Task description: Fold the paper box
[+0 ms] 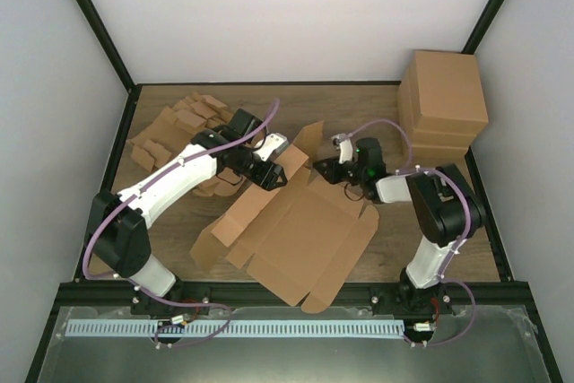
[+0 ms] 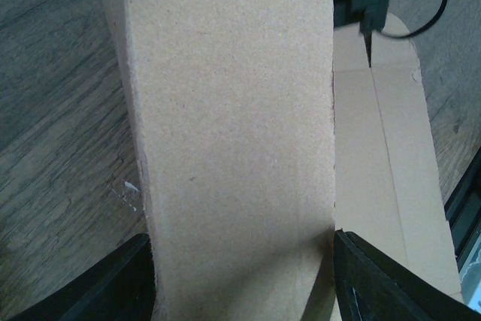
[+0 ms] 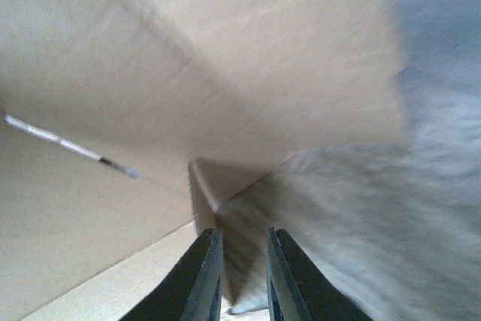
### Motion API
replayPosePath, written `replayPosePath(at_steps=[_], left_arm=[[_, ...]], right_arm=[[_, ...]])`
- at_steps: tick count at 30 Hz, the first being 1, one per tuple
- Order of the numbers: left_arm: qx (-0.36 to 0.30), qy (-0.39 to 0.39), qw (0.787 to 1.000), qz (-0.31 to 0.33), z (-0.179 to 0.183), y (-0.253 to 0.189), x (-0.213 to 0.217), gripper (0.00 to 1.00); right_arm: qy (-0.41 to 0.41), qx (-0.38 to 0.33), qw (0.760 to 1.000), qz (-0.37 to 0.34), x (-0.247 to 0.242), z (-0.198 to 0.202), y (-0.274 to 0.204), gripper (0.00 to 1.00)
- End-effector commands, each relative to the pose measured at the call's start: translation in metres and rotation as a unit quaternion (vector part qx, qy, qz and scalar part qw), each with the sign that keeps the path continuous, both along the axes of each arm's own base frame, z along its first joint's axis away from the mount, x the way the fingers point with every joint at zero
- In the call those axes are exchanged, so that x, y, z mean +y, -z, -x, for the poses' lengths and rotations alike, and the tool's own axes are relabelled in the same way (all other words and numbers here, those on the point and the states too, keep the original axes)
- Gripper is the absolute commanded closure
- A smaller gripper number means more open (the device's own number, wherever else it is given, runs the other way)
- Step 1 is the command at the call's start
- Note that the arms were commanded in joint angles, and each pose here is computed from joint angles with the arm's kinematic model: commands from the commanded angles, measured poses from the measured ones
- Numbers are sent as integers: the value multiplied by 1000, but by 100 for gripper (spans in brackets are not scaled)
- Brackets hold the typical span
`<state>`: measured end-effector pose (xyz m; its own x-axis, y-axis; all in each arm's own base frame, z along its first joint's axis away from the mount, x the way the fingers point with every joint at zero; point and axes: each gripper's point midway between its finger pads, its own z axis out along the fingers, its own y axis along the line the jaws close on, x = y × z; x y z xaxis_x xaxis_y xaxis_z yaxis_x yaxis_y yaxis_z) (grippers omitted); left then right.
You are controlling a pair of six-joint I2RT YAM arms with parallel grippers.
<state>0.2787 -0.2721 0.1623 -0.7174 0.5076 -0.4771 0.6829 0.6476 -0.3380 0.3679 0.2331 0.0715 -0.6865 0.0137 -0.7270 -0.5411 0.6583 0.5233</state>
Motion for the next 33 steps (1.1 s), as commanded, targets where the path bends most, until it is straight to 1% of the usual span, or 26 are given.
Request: replayPosePath(at_steps=[1, 4, 5, 6, 7, 10, 12, 13, 17, 21, 22, 25, 28, 30, 33], left_arm=[[14, 10, 1000, -1, 12, 1, 3, 36], [16, 12, 1000, 0, 11, 2, 2, 36], [16, 12, 1000, 1, 11, 2, 2, 35], [17, 12, 1000, 1, 11, 2, 1, 36], [17, 12, 1000, 1, 11, 2, 1, 36], [18, 13, 1000, 1, 12, 2, 1, 36], [18, 13, 1000, 2, 12, 1, 2, 36], [18, 13, 1000, 1, 13, 1, 2, 36], [21, 13, 1000, 2, 14, 3, 2, 36], [25, 14, 1000, 3, 15, 6, 2, 36], [26, 14, 1000, 2, 15, 7, 2, 36], [26, 13, 1000, 2, 14, 7, 1, 36], [26, 12, 1000, 1, 13, 7, 1, 36], [26, 11, 1000, 1, 13, 7, 1, 36], [25, 10, 1000, 0, 12, 7, 1, 36]], right_arm=[[1, -102, 994, -32, -31, -17, -49, 78], [-38, -182, 983, -8, -37, -16, -63, 59], [-55, -202, 978, -1, -35, -16, -66, 54], [-62, -215, 975, 4, -36, -19, -69, 47], [-67, -224, 972, 1, -36, -22, -73, 39], [-86, -247, 965, -13, -37, -37, -85, 26], [-101, -249, 963, -15, -33, -47, -87, 13], [-106, -249, 963, -14, -32, -51, -87, 10], [-129, -270, 954, -14, -26, -62, -91, 10], [-195, -277, 941, -26, -15, -67, -95, 13], [-213, -273, 938, -31, -12, -68, -94, 16], [-267, -261, 926, -49, -5, -65, -97, 29], [-273, -260, 925, -46, -5, -61, -96, 36], [-268, -258, 928, -35, -7, -58, -96, 40], [-262, -246, 933, -22, -10, -50, -92, 49]])
